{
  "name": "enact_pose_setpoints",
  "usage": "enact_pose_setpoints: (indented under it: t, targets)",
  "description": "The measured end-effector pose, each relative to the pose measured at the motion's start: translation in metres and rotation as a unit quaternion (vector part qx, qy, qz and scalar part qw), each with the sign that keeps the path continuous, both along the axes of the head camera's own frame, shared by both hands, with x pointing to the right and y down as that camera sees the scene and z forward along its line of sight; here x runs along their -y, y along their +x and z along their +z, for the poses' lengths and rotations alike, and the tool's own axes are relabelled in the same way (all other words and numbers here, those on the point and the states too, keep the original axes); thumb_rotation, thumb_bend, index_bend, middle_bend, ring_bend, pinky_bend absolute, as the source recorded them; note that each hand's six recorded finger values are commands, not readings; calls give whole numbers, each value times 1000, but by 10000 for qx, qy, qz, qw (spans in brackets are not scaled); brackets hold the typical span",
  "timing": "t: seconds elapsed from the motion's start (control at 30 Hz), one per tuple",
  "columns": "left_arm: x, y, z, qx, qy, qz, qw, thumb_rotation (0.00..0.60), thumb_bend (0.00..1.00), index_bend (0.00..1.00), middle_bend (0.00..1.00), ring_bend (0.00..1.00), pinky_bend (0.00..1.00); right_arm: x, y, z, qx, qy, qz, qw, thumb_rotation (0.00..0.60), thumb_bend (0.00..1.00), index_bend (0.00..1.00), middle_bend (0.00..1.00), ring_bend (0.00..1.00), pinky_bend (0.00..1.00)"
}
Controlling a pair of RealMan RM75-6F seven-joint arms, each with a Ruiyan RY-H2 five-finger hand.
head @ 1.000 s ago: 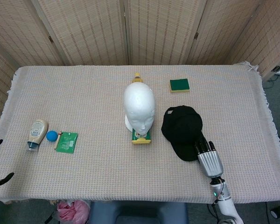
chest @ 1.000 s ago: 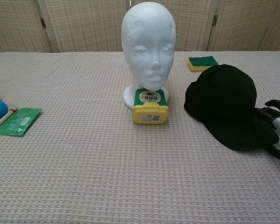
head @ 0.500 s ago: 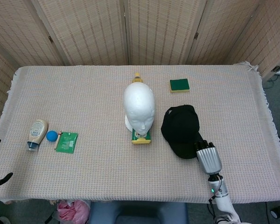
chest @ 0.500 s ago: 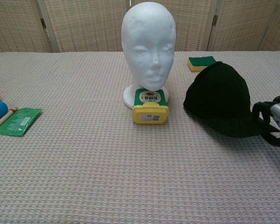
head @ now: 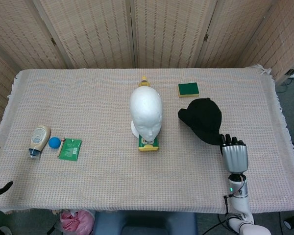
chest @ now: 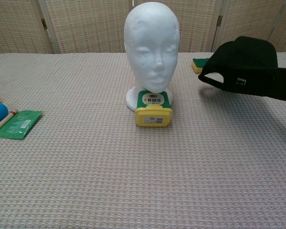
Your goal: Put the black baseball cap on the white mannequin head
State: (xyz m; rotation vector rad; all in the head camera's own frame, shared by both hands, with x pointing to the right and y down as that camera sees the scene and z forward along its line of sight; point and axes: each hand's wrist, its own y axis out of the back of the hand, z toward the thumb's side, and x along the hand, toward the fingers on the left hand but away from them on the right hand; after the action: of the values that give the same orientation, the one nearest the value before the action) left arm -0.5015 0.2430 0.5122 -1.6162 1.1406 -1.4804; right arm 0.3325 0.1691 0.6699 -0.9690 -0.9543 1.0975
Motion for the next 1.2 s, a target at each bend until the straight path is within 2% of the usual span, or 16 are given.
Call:
enact_pose_setpoints:
  t: [0.07, 0.27, 0.43, 0.5, 0.93, 1.2]
  targets:
    - [0, 1, 0, 8, -3, 11, 10000, 600, 184, 0, 0, 0, 171, 8, 2, -10, -147, 280, 7, 9995, 600, 550, 906, 820, 754, 978]
    - [0, 2, 0, 1, 1, 26, 10000, 600, 184, 0, 0, 0, 171, 29, 1, -27, -828, 780, -145, 9934, 600, 566, 917, 824, 754, 978]
    - [-1, 1, 0, -4, 3, 28, 10000, 600, 184, 0, 0, 0, 171, 47, -6, -39, -1559, 1217, -385, 9795, 600, 566, 917, 824, 754, 978]
    - [-1, 2, 0, -4, -10, 34, 10000, 600, 184, 0, 0, 0, 171, 55, -11, -45, -1721, 1404, -446, 9740, 600, 567, 918, 824, 754, 978]
    - [-1, 2, -1, -28, -11, 45, 10000, 600, 184, 0, 0, 0, 171, 93, -74, -87, -1445, 2356, -472, 9599, 600, 566, 918, 823, 754, 978]
    - [-1, 2, 0, -55, -46, 46, 10000, 600, 185, 0, 0, 0, 171, 109, -128, -116, -1398, 2559, -465, 9554, 600, 566, 918, 821, 754, 978]
